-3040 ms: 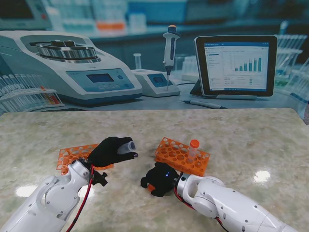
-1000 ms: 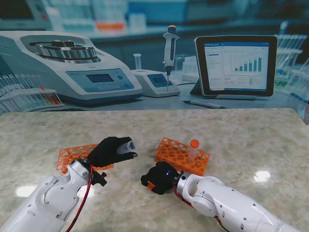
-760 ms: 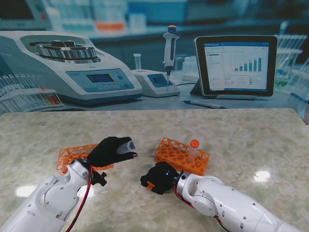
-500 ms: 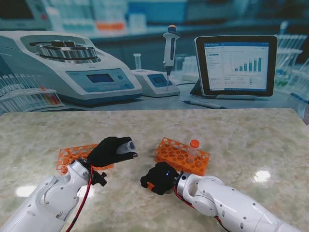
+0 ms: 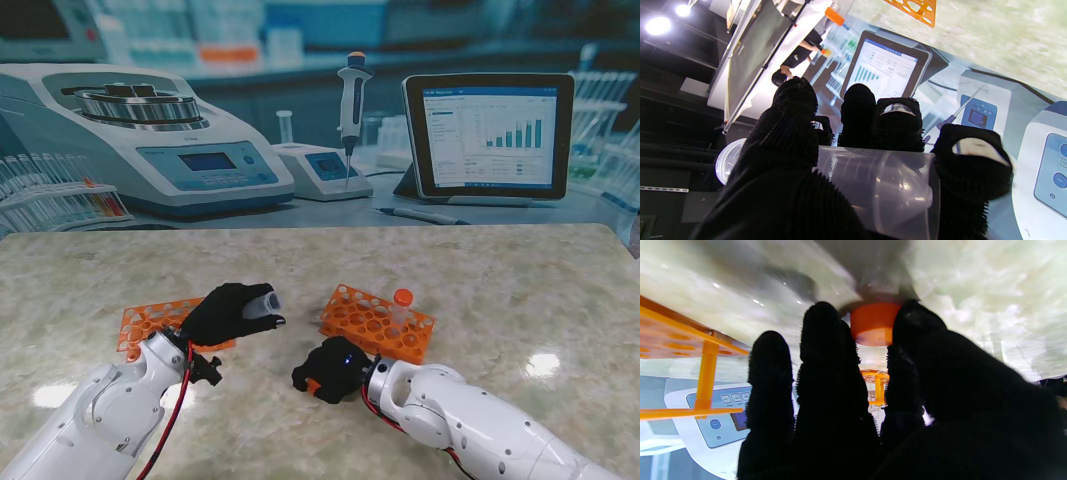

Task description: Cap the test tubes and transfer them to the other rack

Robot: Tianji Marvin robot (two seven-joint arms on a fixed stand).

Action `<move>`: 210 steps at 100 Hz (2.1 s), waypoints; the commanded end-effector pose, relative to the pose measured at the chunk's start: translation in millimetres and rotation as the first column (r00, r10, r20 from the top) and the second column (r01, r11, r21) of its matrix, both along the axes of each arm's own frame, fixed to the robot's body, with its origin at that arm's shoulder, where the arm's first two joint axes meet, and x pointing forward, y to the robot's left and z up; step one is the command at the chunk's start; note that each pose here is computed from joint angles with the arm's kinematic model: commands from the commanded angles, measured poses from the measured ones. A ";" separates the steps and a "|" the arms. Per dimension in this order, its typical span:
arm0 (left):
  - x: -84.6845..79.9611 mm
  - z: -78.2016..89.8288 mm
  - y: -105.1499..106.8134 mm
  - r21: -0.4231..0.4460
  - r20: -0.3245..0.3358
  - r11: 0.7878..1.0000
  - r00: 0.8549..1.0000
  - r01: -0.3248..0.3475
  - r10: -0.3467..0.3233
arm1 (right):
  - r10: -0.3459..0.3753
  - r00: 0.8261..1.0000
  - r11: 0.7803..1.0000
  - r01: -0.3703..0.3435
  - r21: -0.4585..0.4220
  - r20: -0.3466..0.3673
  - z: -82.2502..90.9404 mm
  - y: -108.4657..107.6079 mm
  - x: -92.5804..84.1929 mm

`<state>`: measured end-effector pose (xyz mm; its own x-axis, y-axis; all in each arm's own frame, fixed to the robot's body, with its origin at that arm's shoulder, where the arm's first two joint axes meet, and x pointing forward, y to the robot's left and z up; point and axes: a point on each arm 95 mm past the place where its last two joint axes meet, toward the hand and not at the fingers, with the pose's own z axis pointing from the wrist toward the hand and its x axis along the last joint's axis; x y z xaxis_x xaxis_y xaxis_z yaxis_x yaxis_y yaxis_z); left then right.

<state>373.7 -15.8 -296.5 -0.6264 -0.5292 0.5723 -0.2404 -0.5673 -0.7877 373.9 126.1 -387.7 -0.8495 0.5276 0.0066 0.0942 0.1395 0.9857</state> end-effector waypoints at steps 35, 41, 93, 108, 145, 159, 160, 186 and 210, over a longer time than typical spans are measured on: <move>-0.8 0.3 -0.6 0.003 -0.002 1.000 1.000 0.004 -0.004 | 0.001 1.000 1.000 -0.001 0.013 -0.010 3.0 0.5 -3.6; -0.7 0.3 -0.6 0.002 -0.002 1.000 1.000 0.004 -0.004 | 0.001 1.000 1.000 -0.001 0.015 -0.008 4.3 0.5 -3.6; -0.3 0.2 -0.6 0.004 0.000 1.000 1.000 0.007 -0.007 | 0.011 1.000 1.000 -0.011 0.018 -0.011 9.6 0.9 -2.6; -0.5 0.2 -0.7 0.003 0.000 1.000 1.000 0.007 -0.007 | 0.014 1.000 1.000 -0.013 0.011 -0.017 9.9 0.5 -3.1; -0.5 0.3 -0.9 0.004 0.000 1.000 1.000 0.008 -0.008 | 0.017 0.999 1.000 -0.017 0.009 -0.034 6.6 1.3 -3.8; -0.6 0.4 -0.9 0.004 0.001 1.000 1.000 0.007 -0.007 | 0.018 0.999 1.000 -0.017 0.011 -0.036 5.7 2.0 -4.2; -0.6 0.4 -0.9 0.004 0.001 1.000 1.000 0.007 -0.007 | 0.018 0.999 1.000 -0.018 0.011 -0.036 5.7 2.0 -4.2; -0.6 0.4 -0.7 0.005 0.001 1.000 1.000 0.006 -0.006 | 0.021 0.999 1.000 -0.020 0.012 -0.049 1.6 3.4 -4.6; -0.6 0.3 -0.6 0.005 0.000 1.000 1.000 0.006 -0.006 | 0.039 0.997 0.999 -0.040 -0.005 -0.071 -3.8 6.7 -4.5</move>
<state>373.9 -16.0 -296.2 -0.6289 -0.5281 0.5706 -0.2404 -0.5659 -0.7886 372.4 130.6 -385.8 -0.8632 0.5017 0.0573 0.1438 0.1356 0.9803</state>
